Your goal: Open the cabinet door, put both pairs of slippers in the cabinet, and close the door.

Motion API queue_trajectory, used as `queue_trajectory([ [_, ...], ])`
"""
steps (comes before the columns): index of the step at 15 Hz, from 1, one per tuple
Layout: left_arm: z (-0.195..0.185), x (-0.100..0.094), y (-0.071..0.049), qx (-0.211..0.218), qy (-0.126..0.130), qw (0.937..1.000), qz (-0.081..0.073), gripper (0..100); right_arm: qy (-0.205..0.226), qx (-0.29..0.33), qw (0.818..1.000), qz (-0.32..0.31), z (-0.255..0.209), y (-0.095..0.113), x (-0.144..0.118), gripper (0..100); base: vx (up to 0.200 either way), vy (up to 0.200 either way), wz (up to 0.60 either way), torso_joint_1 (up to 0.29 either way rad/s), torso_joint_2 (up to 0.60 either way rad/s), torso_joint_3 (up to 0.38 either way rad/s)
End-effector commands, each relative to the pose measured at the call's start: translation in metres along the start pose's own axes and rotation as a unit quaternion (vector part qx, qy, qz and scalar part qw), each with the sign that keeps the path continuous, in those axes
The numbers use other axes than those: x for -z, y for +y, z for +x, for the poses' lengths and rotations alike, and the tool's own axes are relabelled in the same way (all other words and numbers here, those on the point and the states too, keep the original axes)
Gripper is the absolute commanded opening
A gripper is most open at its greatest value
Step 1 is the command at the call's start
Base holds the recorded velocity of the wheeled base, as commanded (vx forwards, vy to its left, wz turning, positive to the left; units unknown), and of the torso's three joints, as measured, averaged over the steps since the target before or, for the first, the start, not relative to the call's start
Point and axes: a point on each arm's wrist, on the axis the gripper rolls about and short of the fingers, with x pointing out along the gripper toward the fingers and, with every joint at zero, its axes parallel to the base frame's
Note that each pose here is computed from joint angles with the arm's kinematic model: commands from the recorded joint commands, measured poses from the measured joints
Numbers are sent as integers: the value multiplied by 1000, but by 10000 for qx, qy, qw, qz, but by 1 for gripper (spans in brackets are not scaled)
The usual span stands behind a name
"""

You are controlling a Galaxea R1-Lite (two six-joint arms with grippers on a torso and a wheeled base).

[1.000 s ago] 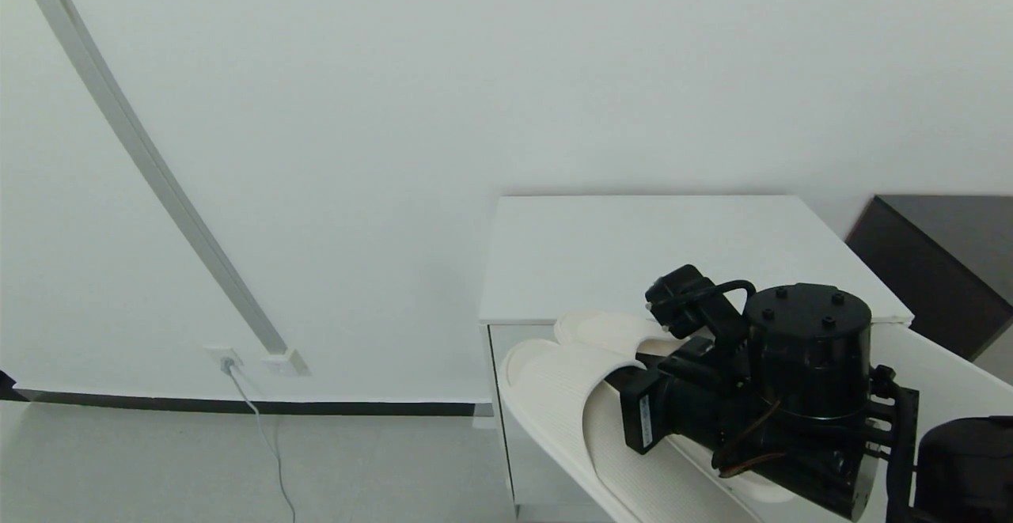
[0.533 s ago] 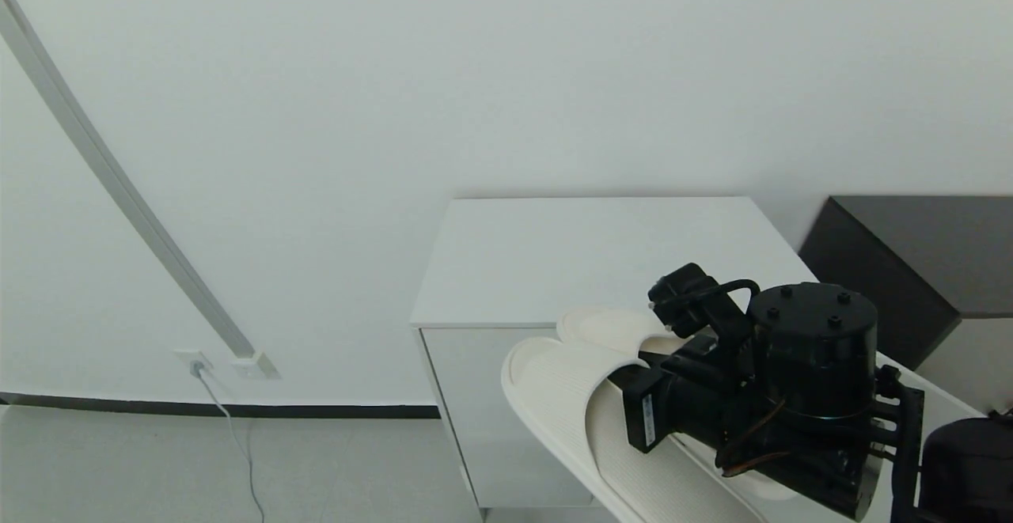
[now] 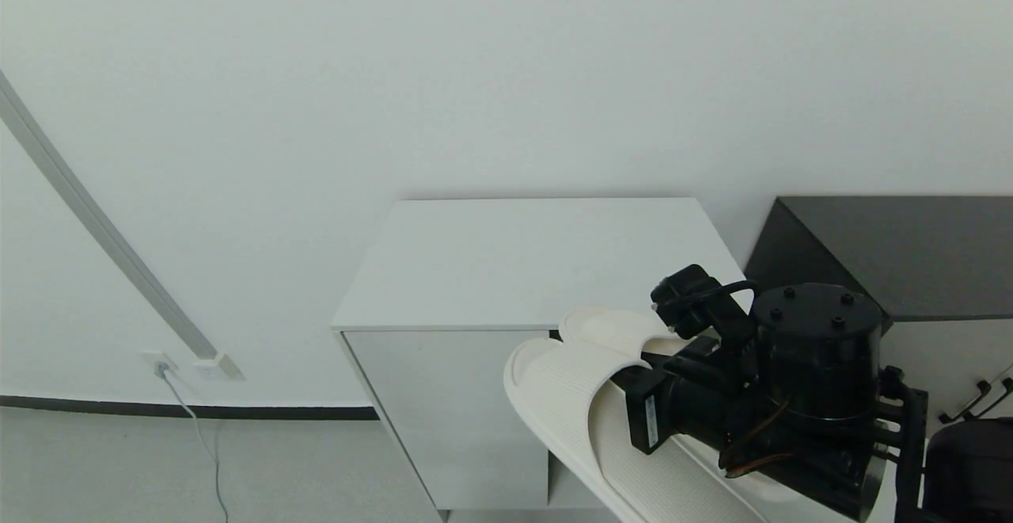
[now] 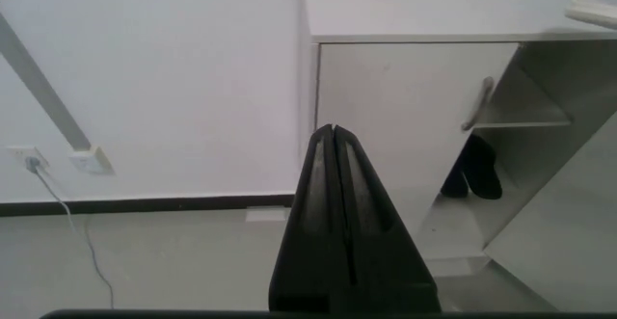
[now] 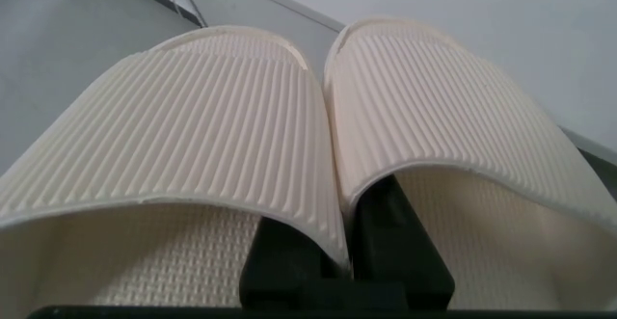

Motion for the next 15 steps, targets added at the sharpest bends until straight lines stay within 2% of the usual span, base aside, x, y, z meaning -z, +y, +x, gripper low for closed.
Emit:
queue_trajectory([
  [1,0,0,0,2,8,10000,4,0,-22,2,10000,4,-1,0,-1,0,0,-200,0,2,2,7],
  [12,0,0,0,9,8,10000,4,0,36,59,10000,-29,-2,-4,5,0,0,0,0,0,0,0],
  [15,0,0,0,9,8,10000,-4,0,37,59,9998,-198,-3,-5,8,0,-200,0,0,10,4,4],
])
